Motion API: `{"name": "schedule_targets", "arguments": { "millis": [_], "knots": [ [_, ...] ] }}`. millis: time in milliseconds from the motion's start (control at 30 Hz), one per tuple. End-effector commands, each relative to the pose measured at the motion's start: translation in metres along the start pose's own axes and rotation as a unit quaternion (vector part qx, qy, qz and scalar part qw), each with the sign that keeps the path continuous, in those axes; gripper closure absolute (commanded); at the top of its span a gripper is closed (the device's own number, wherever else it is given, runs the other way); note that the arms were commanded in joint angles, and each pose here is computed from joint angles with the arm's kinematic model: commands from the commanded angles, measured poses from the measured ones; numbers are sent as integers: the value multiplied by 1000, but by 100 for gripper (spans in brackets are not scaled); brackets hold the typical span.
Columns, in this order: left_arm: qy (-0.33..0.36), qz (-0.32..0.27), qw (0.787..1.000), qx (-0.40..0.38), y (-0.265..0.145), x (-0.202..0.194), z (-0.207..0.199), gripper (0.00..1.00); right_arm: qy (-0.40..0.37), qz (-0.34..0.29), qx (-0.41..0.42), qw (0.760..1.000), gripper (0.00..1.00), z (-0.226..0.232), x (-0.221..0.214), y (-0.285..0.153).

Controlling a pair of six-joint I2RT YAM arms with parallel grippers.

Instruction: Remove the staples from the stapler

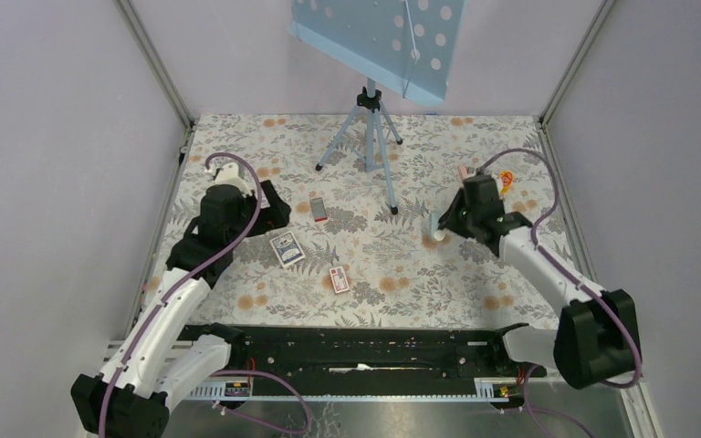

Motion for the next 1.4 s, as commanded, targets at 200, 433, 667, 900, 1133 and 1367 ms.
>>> {"name": "schedule_targets", "arguments": {
  "millis": [200,433,667,900,1133,1367],
  "knots": [
    [-16,16,979,-201,-7,-43,-110,5,0,-10,136,991,100,56,-101,-36],
    [-25,13,968,-251,-2,-64,-154,7,15,1,213,977,100,78,-117,-58],
    [-55,14,955,-290,6,-62,-182,13,14,18,314,949,100,115,-124,-80],
    [-57,34,946,-316,8,-71,-194,22,22,29,347,937,100,124,-131,-80],
    [-34,78,929,-361,-3,-96,-207,23,99,26,303,948,100,114,-125,-71],
    [-25,93,932,-350,5,-112,-206,29,156,37,315,936,100,123,-120,-75]
  ]
}}
Point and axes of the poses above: each gripper's point midway between its finger pads, its own y axis out along the fingers, its own z axis along the line the jaws close on, x = y × z, the point moved 1 cm from there along -y, back along the fingers, and after that the axes turned 5 degrees about -y, right-handed, at the moved point
